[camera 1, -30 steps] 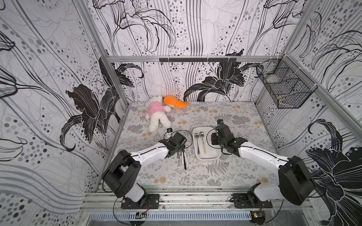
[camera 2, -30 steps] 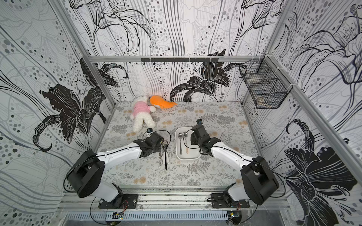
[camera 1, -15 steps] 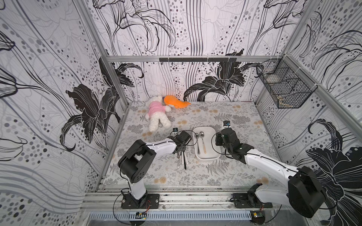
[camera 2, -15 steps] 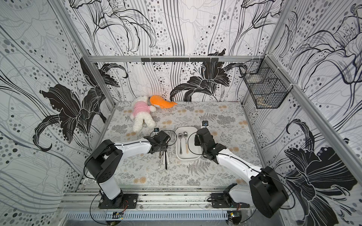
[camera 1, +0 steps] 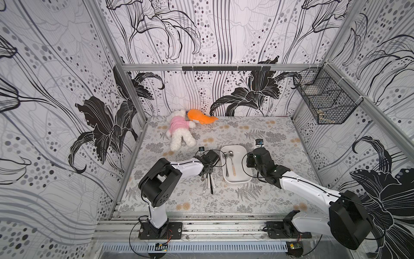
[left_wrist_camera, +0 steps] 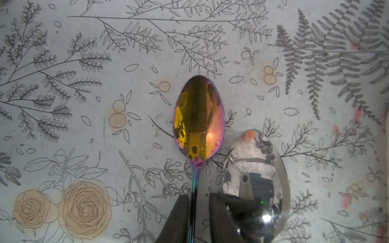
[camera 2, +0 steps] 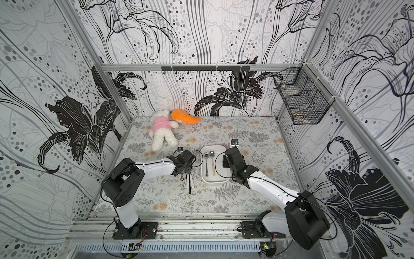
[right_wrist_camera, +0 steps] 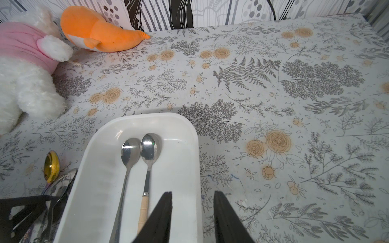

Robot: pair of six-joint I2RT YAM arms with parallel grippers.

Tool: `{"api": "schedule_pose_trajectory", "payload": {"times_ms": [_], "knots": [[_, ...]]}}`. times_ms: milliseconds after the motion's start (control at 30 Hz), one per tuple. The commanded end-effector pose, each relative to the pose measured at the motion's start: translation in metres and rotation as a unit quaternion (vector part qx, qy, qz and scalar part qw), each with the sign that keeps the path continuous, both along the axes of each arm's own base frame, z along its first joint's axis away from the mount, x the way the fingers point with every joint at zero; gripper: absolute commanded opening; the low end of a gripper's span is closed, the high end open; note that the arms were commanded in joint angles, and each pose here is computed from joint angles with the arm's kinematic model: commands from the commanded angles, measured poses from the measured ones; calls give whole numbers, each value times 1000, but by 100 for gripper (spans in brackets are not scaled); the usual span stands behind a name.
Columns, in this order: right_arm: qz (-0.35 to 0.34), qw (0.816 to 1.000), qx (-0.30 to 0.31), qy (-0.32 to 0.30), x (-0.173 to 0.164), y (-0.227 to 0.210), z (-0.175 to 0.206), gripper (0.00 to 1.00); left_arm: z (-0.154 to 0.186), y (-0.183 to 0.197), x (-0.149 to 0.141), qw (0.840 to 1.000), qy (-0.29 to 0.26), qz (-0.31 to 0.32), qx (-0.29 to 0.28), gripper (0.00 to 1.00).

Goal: Put the spoon into the storage box
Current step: Pick up the spoon from the center of the board.

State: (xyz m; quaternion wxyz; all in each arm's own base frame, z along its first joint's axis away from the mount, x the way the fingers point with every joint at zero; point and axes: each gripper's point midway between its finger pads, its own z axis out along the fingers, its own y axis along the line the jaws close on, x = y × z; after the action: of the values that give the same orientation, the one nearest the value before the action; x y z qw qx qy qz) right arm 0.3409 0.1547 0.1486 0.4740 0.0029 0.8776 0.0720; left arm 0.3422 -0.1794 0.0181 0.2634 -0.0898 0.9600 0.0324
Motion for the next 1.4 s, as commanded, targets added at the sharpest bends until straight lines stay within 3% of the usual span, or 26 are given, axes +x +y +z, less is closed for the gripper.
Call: {"api": "schedule_pose_trajectory", "payload": {"times_ms": [0,167,367,933,1100,1367], "knots": [[-15,1000,2,0,-1,-5,-4,37,-13,8,-2,1000,18,-3,10,20],[-18,1000,1,1,-1,-6,-6,37,-17,19,-4,1000,21,5,18,15],[-20,1000,1,4,-1,-6,-8,37,-18,29,-2,999,22,13,24,0],[-43,999,-4,-9,-1,-17,-4,37,60,21,16,998,-67,22,4,0],[-54,998,-3,-13,-2,-21,-2,37,84,1,13,996,-87,6,-16,0],[-100,995,-7,-10,-3,-43,-4,36,128,-83,9,990,-118,-60,-54,0]]}}
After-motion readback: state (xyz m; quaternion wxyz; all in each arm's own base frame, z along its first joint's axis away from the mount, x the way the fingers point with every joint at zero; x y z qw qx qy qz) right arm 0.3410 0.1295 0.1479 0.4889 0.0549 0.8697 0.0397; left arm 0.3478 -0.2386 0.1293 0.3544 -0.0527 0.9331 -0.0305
